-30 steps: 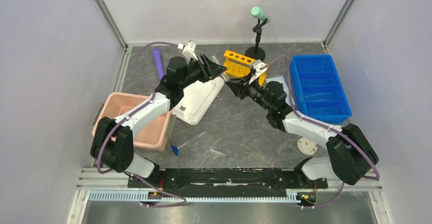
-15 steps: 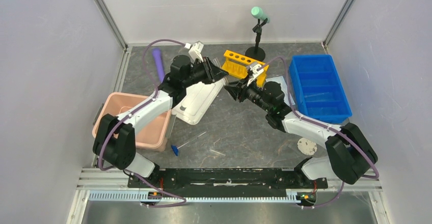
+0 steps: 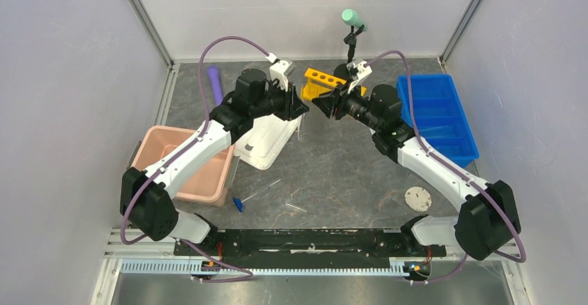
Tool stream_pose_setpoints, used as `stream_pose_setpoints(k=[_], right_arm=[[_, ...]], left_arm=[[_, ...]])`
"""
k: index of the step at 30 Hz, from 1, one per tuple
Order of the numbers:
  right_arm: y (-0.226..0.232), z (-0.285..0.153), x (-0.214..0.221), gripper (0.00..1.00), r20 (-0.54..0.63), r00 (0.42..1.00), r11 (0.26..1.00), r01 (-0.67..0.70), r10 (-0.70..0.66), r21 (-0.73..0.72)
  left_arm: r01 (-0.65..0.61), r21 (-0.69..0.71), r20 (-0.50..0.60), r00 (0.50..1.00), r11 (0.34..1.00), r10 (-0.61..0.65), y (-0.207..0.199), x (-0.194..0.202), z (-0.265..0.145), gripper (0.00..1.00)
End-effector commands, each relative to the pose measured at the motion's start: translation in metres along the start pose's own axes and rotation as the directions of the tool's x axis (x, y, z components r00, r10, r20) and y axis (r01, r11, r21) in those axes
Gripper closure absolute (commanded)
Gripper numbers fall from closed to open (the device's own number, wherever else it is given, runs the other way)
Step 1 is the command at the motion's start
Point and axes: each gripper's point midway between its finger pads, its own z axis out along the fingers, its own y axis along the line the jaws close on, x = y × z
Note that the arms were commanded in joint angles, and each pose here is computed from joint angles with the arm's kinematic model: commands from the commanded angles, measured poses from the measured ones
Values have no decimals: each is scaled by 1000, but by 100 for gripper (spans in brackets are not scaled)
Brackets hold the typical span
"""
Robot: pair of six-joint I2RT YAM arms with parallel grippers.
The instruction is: Organize the chemistry lab equipment
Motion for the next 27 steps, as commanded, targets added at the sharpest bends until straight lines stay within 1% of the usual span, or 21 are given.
stream_pose_setpoints(k=[1,5,7,14,19,23,27], right_arm=[[27,-4,-51,60,52,999,998,-4,7,-64],[30,8,-59,60,6,1000,996,-24,25,-83],[34,12,-56,60,-21,999,994,-39,37,-106],[43,22,-47,58,-53,997,986,-60,53,-153],[41,27,-38,57,-82,995,987,-67,55,-145],[43,35,-24,58,-130,990,987,-67,48,-146],[36,41,-8,59,-188,981,993,-69,51,-91]], left_arm=[[-178,10,-42,983,984,178,-5,1,-10,78],[-195,20,-50,979,981,196,-11,4,-10,78],[-199,23,-62,978,980,200,-12,7,-10,77],[-206,38,-87,974,978,209,-16,14,-7,77],[-207,42,-88,974,977,210,-17,14,-5,77],[-204,39,-95,974,978,207,-16,15,-5,76],[-205,23,-109,972,978,206,-12,17,-4,76]])
